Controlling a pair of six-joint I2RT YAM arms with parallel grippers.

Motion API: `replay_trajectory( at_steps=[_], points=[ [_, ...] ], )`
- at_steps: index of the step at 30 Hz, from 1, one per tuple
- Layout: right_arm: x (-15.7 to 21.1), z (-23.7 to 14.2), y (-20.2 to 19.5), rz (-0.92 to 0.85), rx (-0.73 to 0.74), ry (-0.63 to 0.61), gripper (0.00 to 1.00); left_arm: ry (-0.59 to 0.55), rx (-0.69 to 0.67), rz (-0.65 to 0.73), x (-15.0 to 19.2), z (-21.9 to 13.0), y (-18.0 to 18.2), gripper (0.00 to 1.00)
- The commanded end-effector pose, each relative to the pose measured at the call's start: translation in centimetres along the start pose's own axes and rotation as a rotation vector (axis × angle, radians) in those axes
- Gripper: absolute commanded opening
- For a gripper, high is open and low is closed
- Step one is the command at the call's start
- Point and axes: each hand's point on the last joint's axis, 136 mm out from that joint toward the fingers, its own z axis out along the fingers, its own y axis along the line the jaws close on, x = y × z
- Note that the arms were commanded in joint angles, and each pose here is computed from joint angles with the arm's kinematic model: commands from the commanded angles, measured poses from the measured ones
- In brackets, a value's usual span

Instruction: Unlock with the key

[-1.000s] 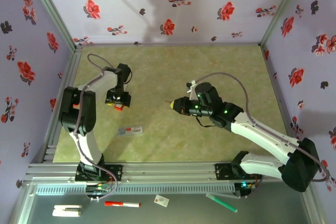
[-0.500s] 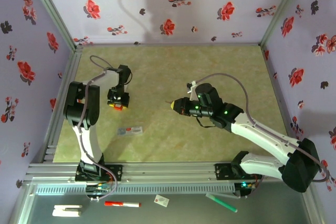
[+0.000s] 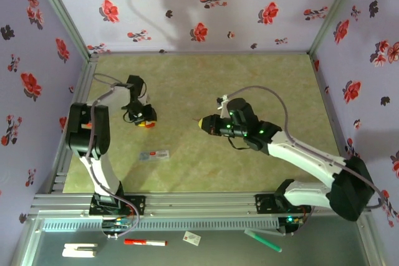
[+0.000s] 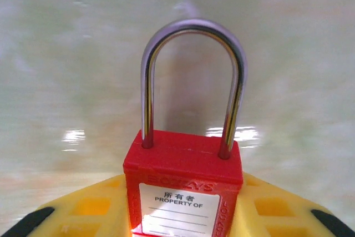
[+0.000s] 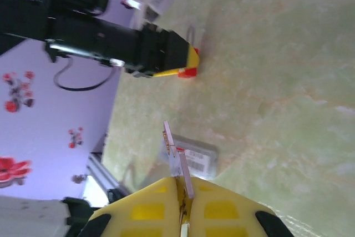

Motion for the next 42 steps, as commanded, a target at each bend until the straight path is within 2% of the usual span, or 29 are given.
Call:
replay_trajectory(
  at_steps=[1, 4, 9, 12, 25, 42],
  points=[
    [-1.0, 2.2, 1.5, -0.131, 0.018, -0.056, 0.00, -0.063, 0.431, -0.196, -1.3, -3.4, -6.9, 0.07],
    [-1.2, 4.2, 1.6, -0.215, 0.051, -0.075, 0.00, -0.097, 0.626, -0.358, -1.5, -5.0, -9.1, 0.05],
    [-1.5, 6.9, 0.6, -0.303, 0.111, -0.062, 0.00, -0.095, 0.809, -0.545, -0.9, -6.1, -10.6, 0.01],
    [-1.7, 7.8, 0.7, -0.341, 0.102, -0.066, 0.00, -0.083, 0.902, -0.606, -0.4, -6.6, -11.6, 0.00],
    [-2.7, 8.2, -1.0, -0.402, 0.179, -0.125, 0.00, -0.038, 1.060, -0.679, 0.8, -7.2, -15.4, 0.00],
    [-4.1, 6.4, -2.5, -0.449, 0.263, -0.162, 0.00, -0.026, 1.068, -0.669, 1.2, -6.7, -16.3, 0.00]
  ],
)
